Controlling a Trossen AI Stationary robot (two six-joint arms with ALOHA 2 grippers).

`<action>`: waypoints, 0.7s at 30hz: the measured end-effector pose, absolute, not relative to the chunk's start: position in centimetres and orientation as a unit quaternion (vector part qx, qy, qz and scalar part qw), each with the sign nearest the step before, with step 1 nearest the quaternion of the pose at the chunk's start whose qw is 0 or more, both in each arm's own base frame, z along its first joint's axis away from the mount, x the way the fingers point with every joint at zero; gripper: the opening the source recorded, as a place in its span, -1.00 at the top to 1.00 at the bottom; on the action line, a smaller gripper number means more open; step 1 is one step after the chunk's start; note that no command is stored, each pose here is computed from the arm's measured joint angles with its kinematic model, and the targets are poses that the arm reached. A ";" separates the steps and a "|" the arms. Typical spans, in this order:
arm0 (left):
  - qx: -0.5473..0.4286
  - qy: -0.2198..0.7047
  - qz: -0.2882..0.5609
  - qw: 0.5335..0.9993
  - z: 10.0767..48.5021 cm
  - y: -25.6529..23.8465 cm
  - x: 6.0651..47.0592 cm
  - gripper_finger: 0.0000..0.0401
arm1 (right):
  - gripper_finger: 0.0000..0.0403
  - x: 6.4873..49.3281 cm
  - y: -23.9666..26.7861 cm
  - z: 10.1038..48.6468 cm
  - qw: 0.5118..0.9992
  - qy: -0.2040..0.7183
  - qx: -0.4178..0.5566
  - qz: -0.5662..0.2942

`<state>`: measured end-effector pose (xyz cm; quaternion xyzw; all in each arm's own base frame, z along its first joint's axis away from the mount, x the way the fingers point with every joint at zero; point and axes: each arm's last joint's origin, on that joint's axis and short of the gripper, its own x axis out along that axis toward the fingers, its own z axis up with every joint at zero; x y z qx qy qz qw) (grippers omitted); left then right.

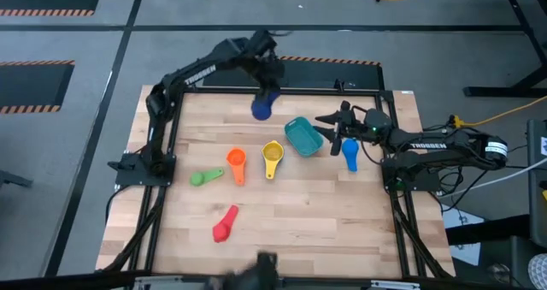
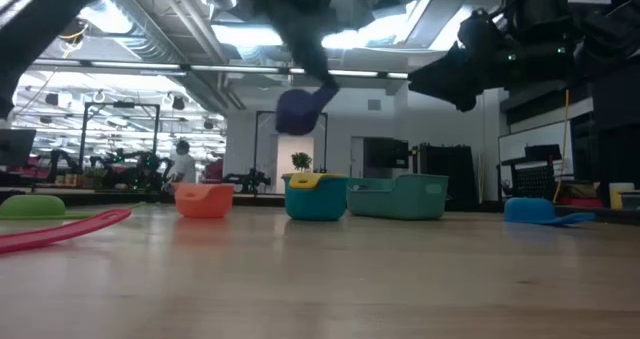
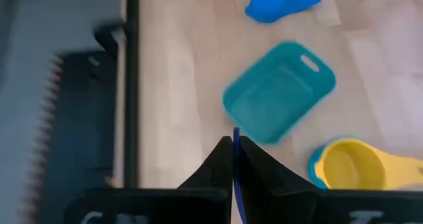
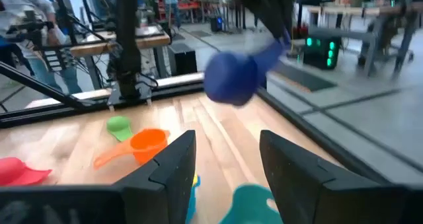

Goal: Nest measuring cups in basket
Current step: Stack the dark blue measuring cup on top of the yellow measuring cup

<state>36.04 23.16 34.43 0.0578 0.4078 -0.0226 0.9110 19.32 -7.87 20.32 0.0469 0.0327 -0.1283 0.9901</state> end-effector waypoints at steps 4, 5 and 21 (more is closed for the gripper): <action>0.151 0.407 -0.013 0.901 37.1 17.3 37.5 0.99 | 0.13 19.0 -8.4 19.9 0.988 0.053 0.057 -0.137; 0.174 0.405 -0.012 0.898 37.8 15.8 37.6 0.99 | 0.13 19.0 -8.5 19.8 0.988 0.055 0.058 -0.132; 0.388 0.439 0.021 0.810 35.7 0.0 40.1 0.99 | 0.13 18.4 -9.4 19.9 0.965 0.040 0.248 -0.080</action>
